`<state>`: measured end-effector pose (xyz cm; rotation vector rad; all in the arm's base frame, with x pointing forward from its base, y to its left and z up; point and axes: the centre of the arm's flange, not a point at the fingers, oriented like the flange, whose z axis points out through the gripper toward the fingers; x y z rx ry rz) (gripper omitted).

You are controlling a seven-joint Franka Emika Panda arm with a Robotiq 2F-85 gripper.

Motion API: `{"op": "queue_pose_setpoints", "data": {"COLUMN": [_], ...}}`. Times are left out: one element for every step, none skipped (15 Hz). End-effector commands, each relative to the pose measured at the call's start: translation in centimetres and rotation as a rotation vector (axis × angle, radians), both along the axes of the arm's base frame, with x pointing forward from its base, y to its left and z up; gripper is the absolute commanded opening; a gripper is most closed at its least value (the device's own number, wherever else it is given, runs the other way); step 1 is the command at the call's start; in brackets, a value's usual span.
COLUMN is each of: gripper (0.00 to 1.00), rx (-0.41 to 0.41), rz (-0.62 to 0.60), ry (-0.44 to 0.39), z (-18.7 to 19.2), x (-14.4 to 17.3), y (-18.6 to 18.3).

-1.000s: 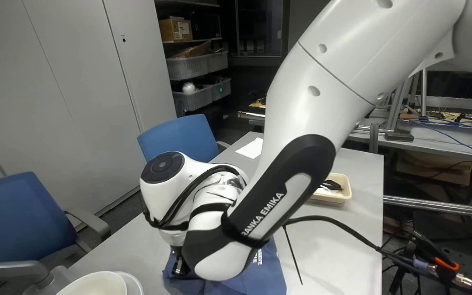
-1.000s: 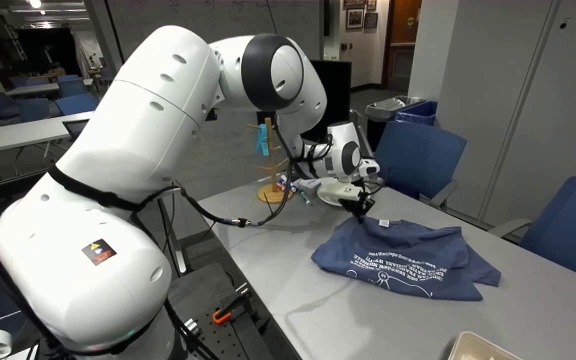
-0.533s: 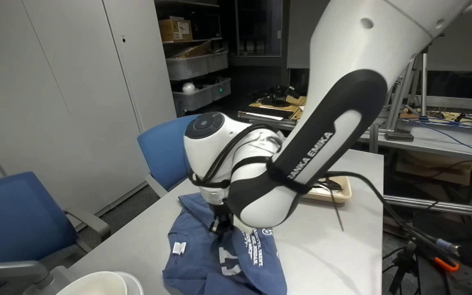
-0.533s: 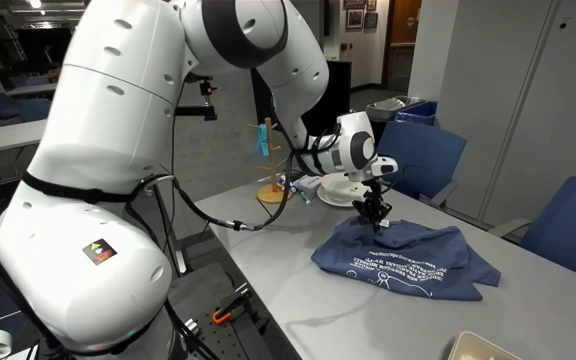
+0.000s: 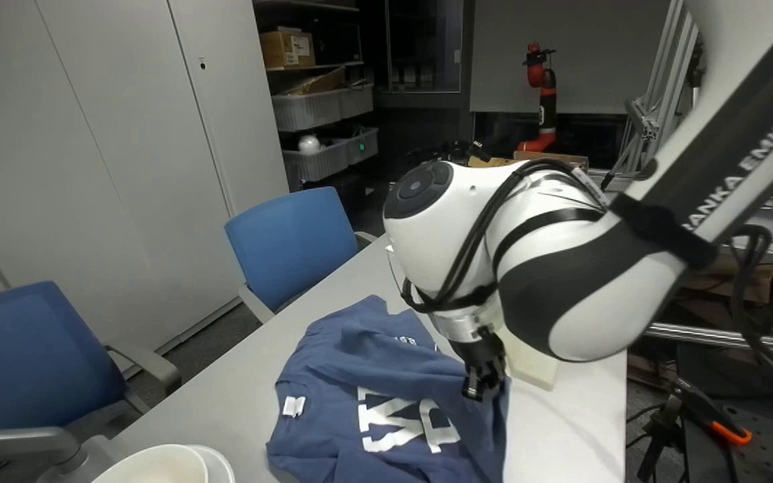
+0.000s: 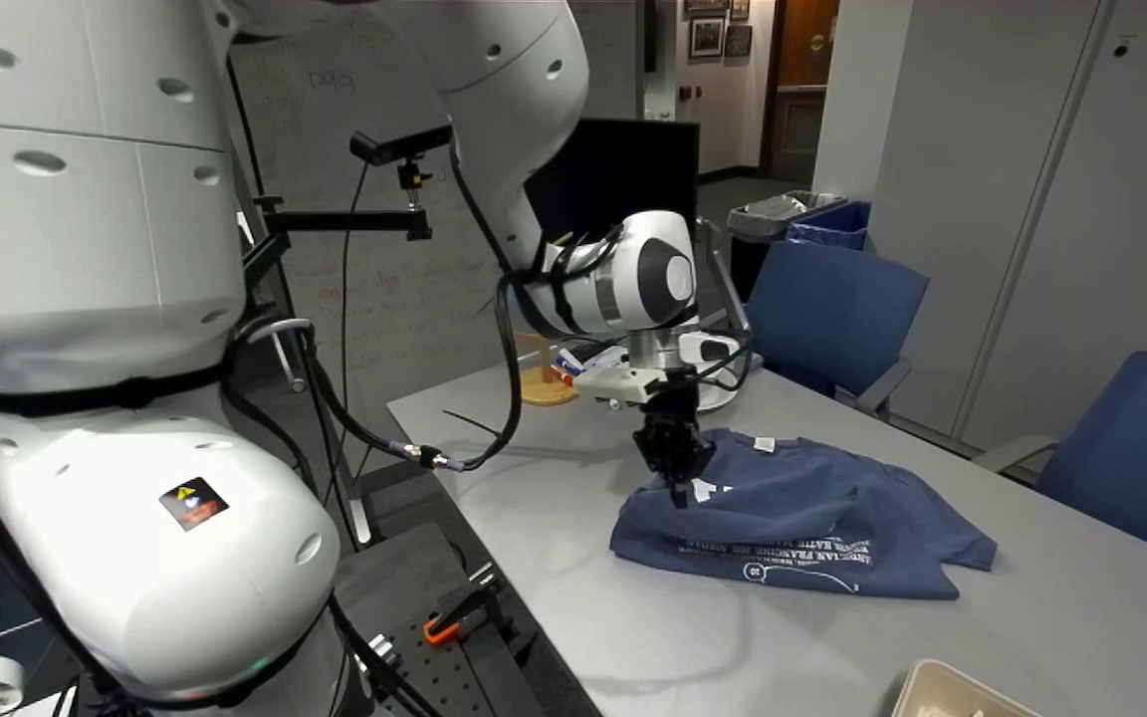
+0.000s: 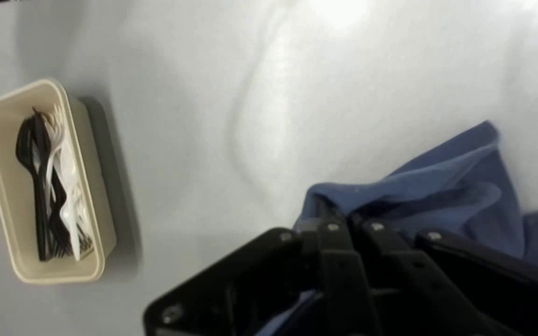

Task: Unfold the T-shirt on the table

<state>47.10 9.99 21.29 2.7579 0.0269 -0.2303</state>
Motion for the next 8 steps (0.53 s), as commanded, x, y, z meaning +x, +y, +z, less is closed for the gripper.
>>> {"op": "queue_pose_setpoints", "data": {"gripper": [0.01, 0.01, 0.01, 0.01, 0.23, 0.29, 0.36, 0.44], "rx": [0.015, 0.021, 0.015, 0.013, -0.001, -0.007, -0.011, -0.010], "rz": [0.033, 0.041, 0.048, 0.051, 0.050, 0.052, 0.055, 0.056], "ry": [0.146, 0.179, 0.199, 0.218, 0.228, 0.240, 0.249, 0.255], "z": [0.6, 0.4, 0.2, 0.0, -0.2, -0.2, -0.2, -0.1], "x": [-5.5, -6.2, -6.7, -6.9, -7.0, -7.1, -7.1, -6.9], "y": [2.1, 2.8, 3.5, 4.0, 4.3, 4.5, 4.6, 4.6]}}
